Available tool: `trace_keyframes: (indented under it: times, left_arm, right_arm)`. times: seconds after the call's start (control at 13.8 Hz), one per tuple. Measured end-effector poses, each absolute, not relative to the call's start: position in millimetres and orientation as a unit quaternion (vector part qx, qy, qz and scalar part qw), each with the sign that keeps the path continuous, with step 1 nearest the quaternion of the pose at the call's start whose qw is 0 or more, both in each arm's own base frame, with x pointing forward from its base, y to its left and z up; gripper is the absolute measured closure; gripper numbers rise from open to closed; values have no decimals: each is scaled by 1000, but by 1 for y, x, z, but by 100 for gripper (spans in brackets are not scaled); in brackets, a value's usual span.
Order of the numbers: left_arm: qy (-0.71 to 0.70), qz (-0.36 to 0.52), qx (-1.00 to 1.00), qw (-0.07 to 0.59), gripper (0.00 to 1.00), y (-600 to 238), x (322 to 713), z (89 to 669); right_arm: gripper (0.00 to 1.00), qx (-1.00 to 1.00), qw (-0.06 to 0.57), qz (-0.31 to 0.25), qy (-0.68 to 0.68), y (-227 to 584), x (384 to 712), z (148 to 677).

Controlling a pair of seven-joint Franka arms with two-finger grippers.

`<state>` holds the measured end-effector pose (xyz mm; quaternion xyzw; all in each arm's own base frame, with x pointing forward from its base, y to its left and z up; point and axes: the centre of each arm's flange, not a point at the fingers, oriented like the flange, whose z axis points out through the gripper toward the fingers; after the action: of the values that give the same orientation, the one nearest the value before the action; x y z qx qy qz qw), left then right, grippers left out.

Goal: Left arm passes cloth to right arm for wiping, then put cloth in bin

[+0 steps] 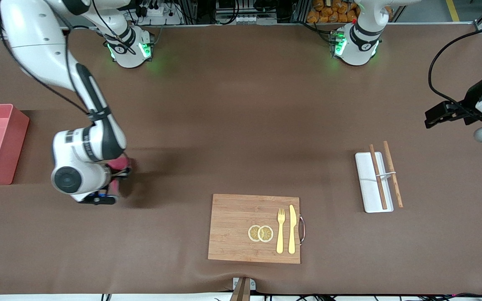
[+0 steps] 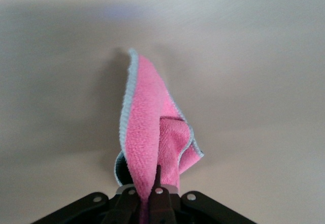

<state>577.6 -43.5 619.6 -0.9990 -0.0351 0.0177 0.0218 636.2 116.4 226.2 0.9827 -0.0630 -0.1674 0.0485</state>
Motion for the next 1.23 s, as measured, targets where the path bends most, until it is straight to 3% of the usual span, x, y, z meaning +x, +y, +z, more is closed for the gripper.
trace_keyframes:
  times: [0.36,0.58,0.87,1.23]
  left_arm:
    - [-45,17,-999,24,0,-32,571,616]
    - [-47,17,-998,24,0,-30,571,615]
    - [-46,20,-998,24,0,-29,571,613]
    - [-43,22,-999,24,0,-31,571,611]
  right_arm:
    - [98,968,-2,-191,-160,272,591,230]
    - [98,967,-12,-192,-170,296,582,249]
    - [98,977,11,-162,-140,223,606,325]
    - [98,987,-1,-155,-37,47,631,389]
